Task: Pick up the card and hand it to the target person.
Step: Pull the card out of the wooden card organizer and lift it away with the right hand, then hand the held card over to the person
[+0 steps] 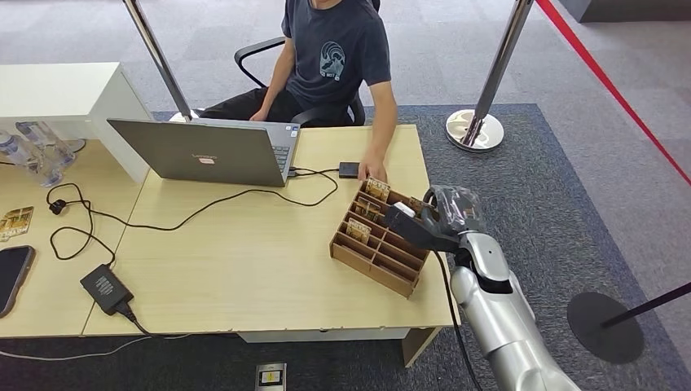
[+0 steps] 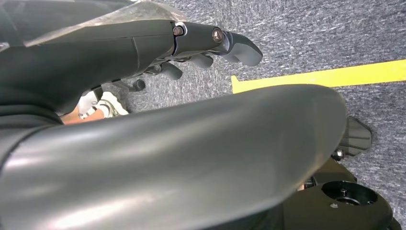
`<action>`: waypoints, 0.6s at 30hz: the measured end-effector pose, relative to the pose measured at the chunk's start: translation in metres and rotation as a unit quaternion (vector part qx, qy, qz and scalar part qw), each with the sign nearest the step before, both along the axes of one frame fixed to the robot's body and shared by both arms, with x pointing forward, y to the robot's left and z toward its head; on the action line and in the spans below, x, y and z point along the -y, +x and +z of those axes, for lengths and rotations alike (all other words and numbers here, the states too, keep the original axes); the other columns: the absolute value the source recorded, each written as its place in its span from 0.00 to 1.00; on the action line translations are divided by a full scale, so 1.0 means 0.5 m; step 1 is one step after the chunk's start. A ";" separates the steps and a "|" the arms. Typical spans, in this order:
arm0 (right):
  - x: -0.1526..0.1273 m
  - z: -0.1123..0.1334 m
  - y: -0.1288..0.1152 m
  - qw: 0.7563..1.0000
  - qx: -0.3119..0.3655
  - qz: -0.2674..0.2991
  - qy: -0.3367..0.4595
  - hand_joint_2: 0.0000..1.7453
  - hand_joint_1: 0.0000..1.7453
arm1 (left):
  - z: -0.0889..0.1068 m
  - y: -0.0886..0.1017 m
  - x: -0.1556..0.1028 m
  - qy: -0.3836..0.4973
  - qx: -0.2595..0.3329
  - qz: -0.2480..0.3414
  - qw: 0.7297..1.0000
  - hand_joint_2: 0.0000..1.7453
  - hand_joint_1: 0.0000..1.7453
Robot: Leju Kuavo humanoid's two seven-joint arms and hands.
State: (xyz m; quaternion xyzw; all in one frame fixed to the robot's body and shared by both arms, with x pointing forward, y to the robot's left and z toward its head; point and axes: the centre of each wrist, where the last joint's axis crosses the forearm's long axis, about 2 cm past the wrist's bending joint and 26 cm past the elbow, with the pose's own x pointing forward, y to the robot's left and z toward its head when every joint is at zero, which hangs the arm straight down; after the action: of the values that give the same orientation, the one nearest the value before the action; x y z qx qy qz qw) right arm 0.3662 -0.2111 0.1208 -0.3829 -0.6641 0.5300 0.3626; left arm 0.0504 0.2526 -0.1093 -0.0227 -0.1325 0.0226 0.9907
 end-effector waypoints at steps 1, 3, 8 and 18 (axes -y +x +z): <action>0.000 0.000 -0.001 1.000 0.000 0.000 0.000 1.00 1.00 | 0.000 0.000 0.000 0.000 0.000 0.000 1.000 0.00 0.00; -0.001 0.002 -0.002 1.000 0.001 0.001 0.001 1.00 1.00 | 0.000 0.000 0.000 0.000 0.000 0.000 1.000 0.00 0.00; -0.002 0.010 -0.005 1.000 0.010 0.005 0.004 1.00 1.00 | 0.000 0.000 0.000 0.000 0.000 0.000 1.000 0.00 0.00; -0.002 0.024 -0.017 0.999 0.030 0.010 0.012 1.00 1.00 | 0.000 0.000 0.000 0.000 0.001 0.000 1.000 0.00 0.00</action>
State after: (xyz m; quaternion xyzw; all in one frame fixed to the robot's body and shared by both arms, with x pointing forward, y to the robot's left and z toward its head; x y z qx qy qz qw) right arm 0.3577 -0.2102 0.1329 -0.3874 -0.6847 0.5141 0.3418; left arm 0.0505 0.2526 -0.1093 -0.0227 -0.1339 0.0226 0.9905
